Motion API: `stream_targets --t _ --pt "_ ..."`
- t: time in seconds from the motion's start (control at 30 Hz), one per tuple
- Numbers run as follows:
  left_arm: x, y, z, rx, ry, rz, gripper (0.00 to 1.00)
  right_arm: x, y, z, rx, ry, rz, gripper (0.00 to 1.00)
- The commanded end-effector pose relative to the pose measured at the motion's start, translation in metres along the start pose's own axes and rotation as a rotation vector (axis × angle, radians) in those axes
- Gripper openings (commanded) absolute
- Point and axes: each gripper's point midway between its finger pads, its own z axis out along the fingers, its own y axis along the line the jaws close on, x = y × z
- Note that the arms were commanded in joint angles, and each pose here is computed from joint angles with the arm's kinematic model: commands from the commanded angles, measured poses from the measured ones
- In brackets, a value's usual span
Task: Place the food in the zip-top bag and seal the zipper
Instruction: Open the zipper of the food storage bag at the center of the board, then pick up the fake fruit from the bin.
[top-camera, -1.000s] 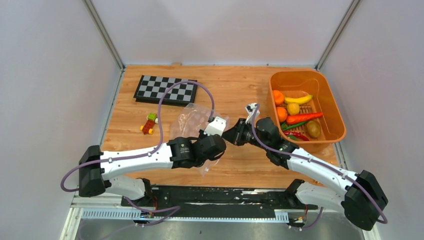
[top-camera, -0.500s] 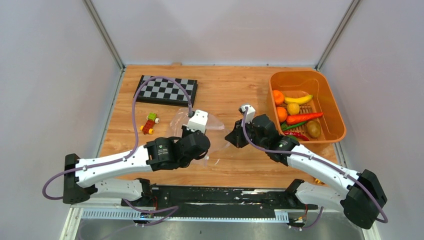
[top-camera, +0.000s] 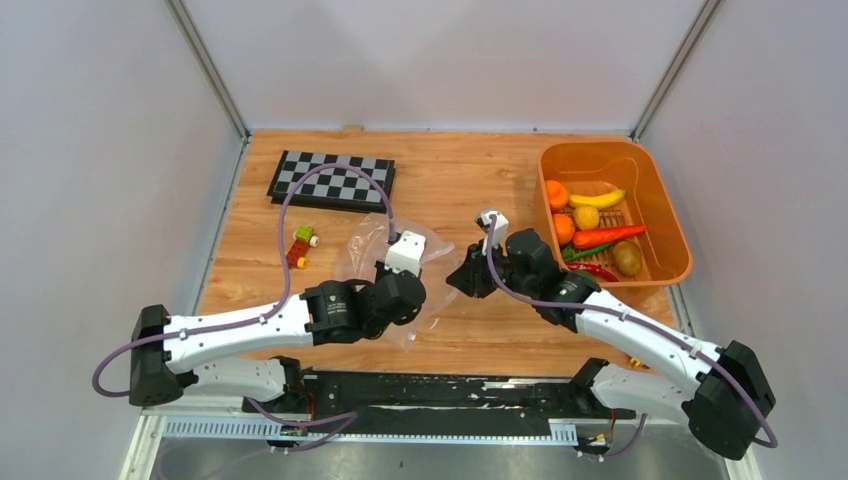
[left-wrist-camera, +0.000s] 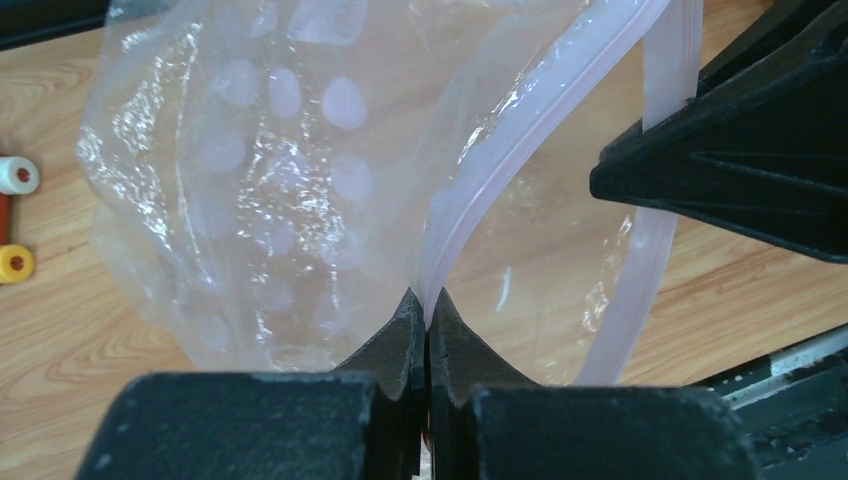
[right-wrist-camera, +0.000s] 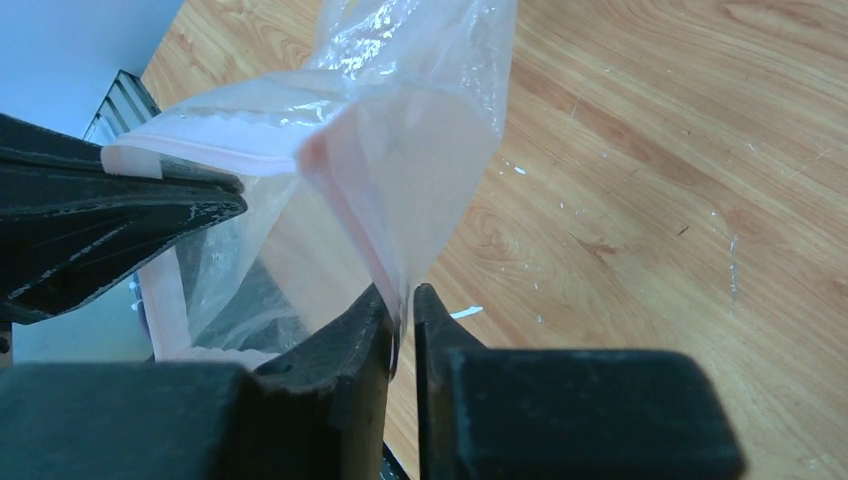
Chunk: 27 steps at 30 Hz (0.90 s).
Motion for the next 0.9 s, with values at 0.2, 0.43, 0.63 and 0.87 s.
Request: stream_targets --t 0.2,0.43,0.63,0.87 --pt "-0.009 0.001 0.01 0.072 -0.017 -0.143 0.0 -0.042 0.035 -0.043 -0.082 -0.123 -0.05 0.58" --pt "-0.01 0.0 0.015 0.104 -0.014 -0.164 0.0 -0.058 0.062 -0.075 -0.192 -0.217 -0.084 0.7" --pt "-0.007 -0.011 0.021 0.146 -0.001 -0.161 0.0 -0.07 0.052 -0.094 -0.099 -0.27 -0.067 0.7" --pt "-0.008 -0.016 0.023 0.173 0.003 -0.145 0.0 -0.096 -0.023 -0.131 0.371 -0.413 -0.007 0.75"
